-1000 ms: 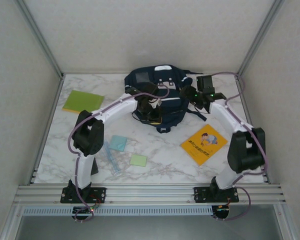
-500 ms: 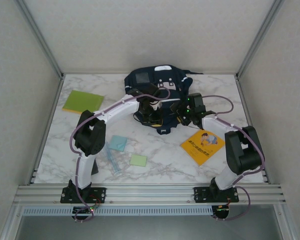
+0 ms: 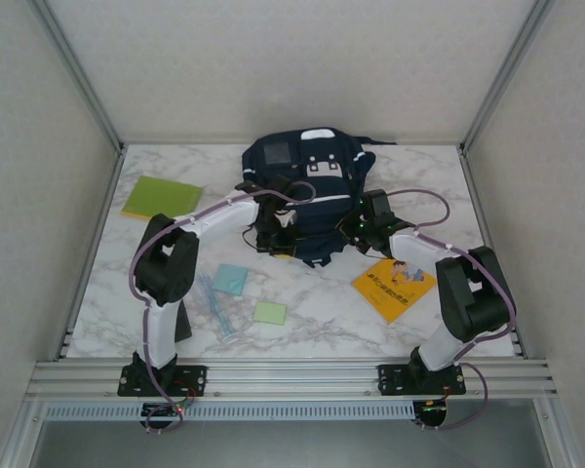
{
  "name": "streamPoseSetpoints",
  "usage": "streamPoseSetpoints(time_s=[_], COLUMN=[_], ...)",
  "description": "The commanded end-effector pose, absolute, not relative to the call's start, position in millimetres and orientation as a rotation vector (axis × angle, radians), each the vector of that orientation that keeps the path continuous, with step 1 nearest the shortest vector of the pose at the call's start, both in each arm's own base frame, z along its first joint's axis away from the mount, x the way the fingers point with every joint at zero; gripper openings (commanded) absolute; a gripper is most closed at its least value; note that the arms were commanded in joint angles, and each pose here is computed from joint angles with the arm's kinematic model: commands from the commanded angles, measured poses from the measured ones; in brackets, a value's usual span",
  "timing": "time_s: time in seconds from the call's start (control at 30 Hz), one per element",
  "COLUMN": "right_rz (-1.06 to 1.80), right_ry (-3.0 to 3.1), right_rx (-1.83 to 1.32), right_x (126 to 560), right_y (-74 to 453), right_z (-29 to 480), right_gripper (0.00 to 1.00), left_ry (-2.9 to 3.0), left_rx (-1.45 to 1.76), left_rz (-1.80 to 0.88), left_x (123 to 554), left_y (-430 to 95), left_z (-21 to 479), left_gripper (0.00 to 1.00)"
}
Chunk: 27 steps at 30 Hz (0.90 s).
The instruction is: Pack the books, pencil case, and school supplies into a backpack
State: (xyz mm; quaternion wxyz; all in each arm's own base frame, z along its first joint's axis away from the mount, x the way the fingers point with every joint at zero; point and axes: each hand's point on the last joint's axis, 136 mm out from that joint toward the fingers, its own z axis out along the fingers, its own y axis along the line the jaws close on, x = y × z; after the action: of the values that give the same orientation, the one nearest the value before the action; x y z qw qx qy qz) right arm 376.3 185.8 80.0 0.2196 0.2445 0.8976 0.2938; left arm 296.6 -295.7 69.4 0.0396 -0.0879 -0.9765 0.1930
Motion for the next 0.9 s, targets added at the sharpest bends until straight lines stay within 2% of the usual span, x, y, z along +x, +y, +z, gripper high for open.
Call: streamPoseSetpoints(time_s=[0.0,0.27,0.4,0.57,0.67,0.83,0.87], right_rz=[0.553,0.471,0.447,0.467,0.459,0.452,0.454], right_ry=[2.39,2.374,2.375,2.383,2.394,2.391,2.394], right_rx=[0.624,0.515,0.487,0.45,0.427,0.391,0.385], right_x=[396.7,405.5,409.0,407.7,409.0,421.8,424.5], right_y=[143.4,137.2,133.2,136.0,136.2,138.7,139.8], right_z=[98.3,115.4,121.1,124.8,127.9,143.0,147.6], right_gripper=[0.0,0.0,0.0,0.0,0.0,0.0,0.07], left_ry=[-2.945,-3.096,-3.236,-3.351,-3.358,-3.274,-3.267], left_rx=[-0.179,-0.073,0.021,0.205,0.133,-0.007,-0.028], left_rz=[0.306,0.222,0.091,0.186,0.299,0.576,0.599], left_x=[271.1,334.6,385.8,443.4,443.8,400.0,392.2], left_y=[-220.8,-188.5,-160.1,-142.6,-168.4,-238.5,-248.5], left_z=[78.4,72.8,64.0,65.7,81.1,98.9,100.9], left_gripper=[0.0,0.0,0.0,0.0,0.0,0.0,0.0])
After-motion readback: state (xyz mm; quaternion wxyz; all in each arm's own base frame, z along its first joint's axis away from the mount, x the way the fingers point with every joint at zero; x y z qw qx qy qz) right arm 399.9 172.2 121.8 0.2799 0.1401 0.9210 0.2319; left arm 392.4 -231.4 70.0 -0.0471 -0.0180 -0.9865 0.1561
